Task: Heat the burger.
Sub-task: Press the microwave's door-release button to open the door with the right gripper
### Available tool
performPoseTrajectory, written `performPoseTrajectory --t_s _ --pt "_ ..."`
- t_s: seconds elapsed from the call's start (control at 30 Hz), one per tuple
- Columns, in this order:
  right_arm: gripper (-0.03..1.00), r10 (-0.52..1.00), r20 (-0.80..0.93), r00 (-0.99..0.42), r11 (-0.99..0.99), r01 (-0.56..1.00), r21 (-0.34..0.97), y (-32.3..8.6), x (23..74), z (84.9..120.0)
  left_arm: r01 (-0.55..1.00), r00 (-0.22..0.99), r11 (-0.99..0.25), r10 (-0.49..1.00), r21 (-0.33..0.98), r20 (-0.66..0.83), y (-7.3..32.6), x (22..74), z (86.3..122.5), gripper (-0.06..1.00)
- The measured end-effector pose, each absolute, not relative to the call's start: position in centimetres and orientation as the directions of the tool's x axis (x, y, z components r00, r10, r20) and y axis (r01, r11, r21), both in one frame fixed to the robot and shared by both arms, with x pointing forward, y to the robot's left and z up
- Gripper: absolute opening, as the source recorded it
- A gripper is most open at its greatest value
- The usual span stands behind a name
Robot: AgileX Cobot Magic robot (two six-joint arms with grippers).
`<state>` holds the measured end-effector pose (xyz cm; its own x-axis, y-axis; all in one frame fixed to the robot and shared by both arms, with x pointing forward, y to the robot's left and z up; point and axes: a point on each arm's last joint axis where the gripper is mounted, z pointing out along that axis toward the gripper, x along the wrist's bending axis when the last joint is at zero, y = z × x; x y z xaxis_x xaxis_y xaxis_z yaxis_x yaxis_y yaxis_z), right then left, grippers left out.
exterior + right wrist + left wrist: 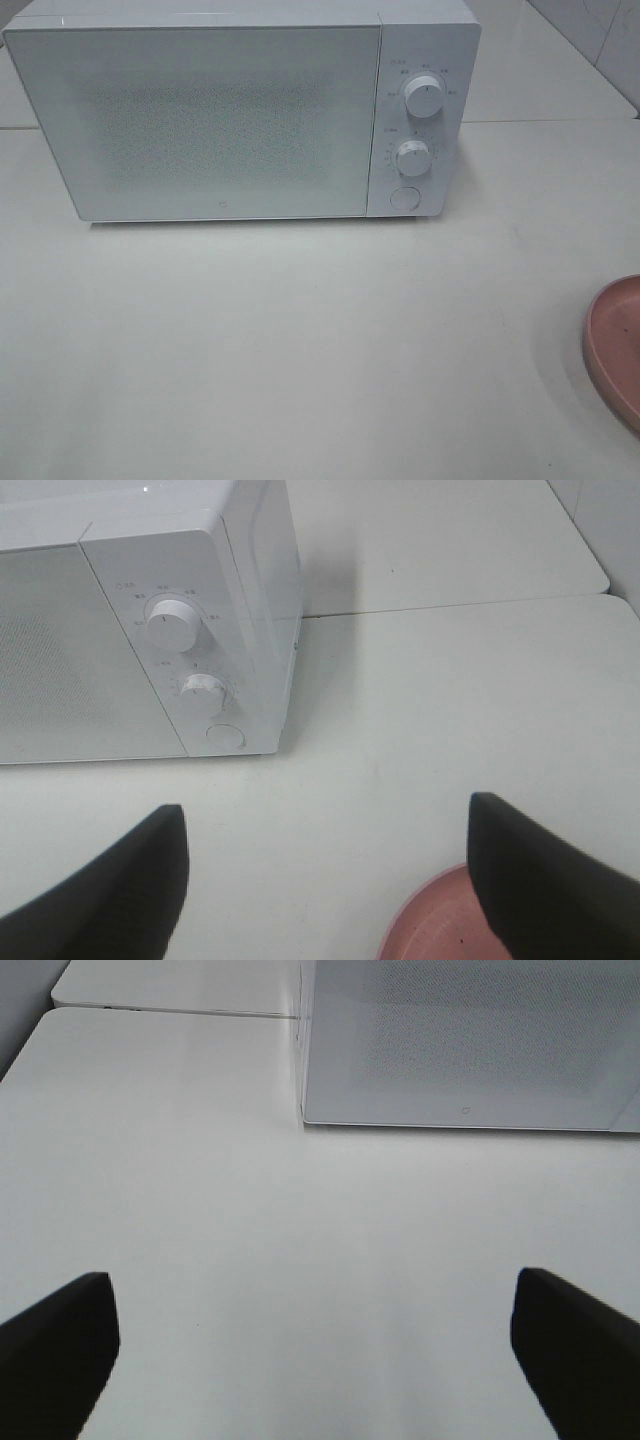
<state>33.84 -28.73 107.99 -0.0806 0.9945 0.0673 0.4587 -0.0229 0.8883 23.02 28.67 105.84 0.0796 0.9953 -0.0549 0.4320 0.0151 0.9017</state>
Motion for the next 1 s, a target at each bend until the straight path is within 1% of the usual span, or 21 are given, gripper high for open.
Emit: performPoseTrajectory --t_s 0.47,0.57,0.7,0.73,0.83,0.87,0.93,1.0 --pt "0.73 0.996 0.059 -0.072 -0.013 0.524 0.852 -28.2 39.3 106.1 0.432 0.08 0.015 0.995 0.902 -0.055 28.7 23.0 105.8 0.99" --pt "0.73 0.997 0.021 -0.08 0.023 0.518 0.855 -28.2 40.6 105.5 0.432 0.08 0.015 0.995 0.902 -0.055 28.7 23.0 105.8 0.99" --pt "0.73 0.996 0.005 -0.09 0.036 0.449 0.893 -28.1 41.7 104.7 0.432 0.08 0.015 0.995 0.902 -0.055 28.7 23.0 105.8 0.99" --pt "0.73 0.995 0.002 -0.096 0.038 0.415 0.909 -28.0 42.1 104.0 0.432 0.08 0.015 0.995 0.902 -0.055 28.7 23.0 105.8 0.99" --pt "0.73 0.995 0.002 -0.099 0.037 0.396 0.918 -28.0 42.3 103.6 0.432 0.08 0.015 0.995 0.902 -0.055 28.7 23.0 105.8 0.99" --pt "0.73 0.995 0.0 -0.104 0.038 0.367 0.929 -27.9 42.5 102.8 0.432 0.08 0.015 0.995 0.902 -0.055 28.7 23.0 105.8 0.99" --pt "0.73 0.994 0.0 -0.107 0.037 0.344 0.938 -27.9 42.6 102.6 0.432 0.08 0.015 0.995 0.902 -0.055 28.7 23.0 105.8 0.99" --pt "0.73 0.993 0.002 -0.114 0.032 0.297 0.954 -27.8 43.2 101.2 0.432 0.08 0.015 0.995 0.902 -0.055 28.7 23.0 105.8 0.99"
